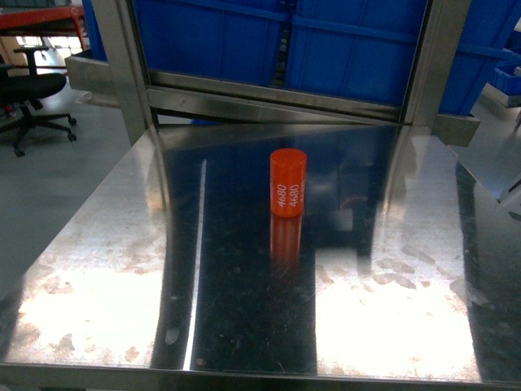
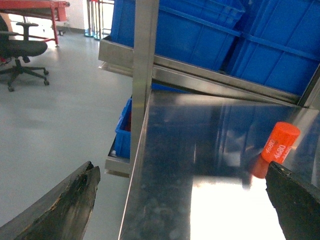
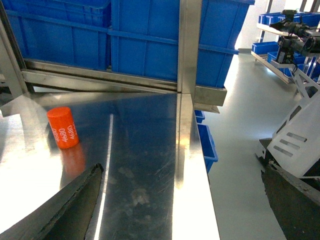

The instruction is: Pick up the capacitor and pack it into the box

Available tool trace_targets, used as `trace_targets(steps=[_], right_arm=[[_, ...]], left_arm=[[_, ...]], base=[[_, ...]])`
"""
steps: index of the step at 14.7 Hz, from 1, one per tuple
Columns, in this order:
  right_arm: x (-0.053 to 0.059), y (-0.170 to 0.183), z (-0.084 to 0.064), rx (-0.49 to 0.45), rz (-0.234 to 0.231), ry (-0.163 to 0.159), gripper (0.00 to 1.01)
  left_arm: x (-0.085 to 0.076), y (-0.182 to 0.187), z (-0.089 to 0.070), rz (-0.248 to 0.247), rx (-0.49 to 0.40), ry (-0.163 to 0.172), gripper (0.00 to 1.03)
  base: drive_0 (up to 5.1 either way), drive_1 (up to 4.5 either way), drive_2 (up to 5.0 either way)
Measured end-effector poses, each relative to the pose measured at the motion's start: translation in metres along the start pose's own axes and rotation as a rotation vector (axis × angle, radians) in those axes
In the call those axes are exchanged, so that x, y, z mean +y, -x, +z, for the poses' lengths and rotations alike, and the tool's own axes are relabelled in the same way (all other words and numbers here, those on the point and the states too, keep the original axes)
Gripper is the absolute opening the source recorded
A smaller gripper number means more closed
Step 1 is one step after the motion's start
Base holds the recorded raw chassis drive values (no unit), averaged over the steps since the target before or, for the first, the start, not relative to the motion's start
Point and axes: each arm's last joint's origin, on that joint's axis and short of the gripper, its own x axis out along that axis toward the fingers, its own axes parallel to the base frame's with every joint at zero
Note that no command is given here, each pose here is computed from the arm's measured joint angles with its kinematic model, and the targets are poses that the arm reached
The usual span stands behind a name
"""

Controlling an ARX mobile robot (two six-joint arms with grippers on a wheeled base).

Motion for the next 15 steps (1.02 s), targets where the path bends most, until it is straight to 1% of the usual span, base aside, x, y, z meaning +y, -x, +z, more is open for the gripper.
trace_targets(steps=[3,4,5,6,8,9,11,13,14,15], right_arm=[[0.0,0.0,0.0,0.0,0.0,0.0,0.98],[0.0,0.0,0.0,0.0,0.0,0.0,0.98],[0.0,0.0,0.0,0.0,0.0,0.0,0.98],[0.0,0.0,0.0,0.0,0.0,0.0,0.98],[0.0,0.0,0.0,-0.001,0.0,0.0,0.98],[0.0,0.0,0.0,-0.001,0.0,0.0,0.98],[0.0,0.0,0.0,0.0,0.0,0.0,0.98],[0.0,0.0,0.0,0.0,0.0,0.0,0.98],[0.0,0.0,0.0,0.0,0.0,0.0,0.98],[0.0,0.0,0.0,0.0,0.0,0.0,0.98]], left_arm=[[-0.005,-0.021,0.007,-0.029,-0.015,0.014,0.98],[-0.007,-0.028,0.011,-0.036,-0.027,0.016,0.98],[-0.01,-0.041,0.019,-0.046,-0.052,0.017,0.98],[-0.012,-0.046,0.021,-0.053,-0.061,0.018,0.98],[-0.022,-0.076,0.033,-0.08,-0.103,0.023,0.98],[-0.025,-0.086,0.036,-0.088,-0.114,0.024,0.98],[-0.034,-0.106,0.037,-0.107,-0.122,0.026,0.98],[-0.041,-0.121,0.035,-0.123,-0.112,0.026,0.98],[-0.046,-0.13,0.033,-0.134,-0.095,0.027,0.98],[-0.06,-0.154,0.022,-0.152,-0.045,0.023,0.98]], base=[[0.0,0.0,0.0],[0.0,0.0,0.0],[0.0,0.0,0.0],[0.0,0.0,0.0],[0.0,0.0,0.0],[0.0,0.0,0.0],[0.0,0.0,0.0],[0.0,0.0,0.0],[0.0,0.0,0.0],[0.0,0.0,0.0]])
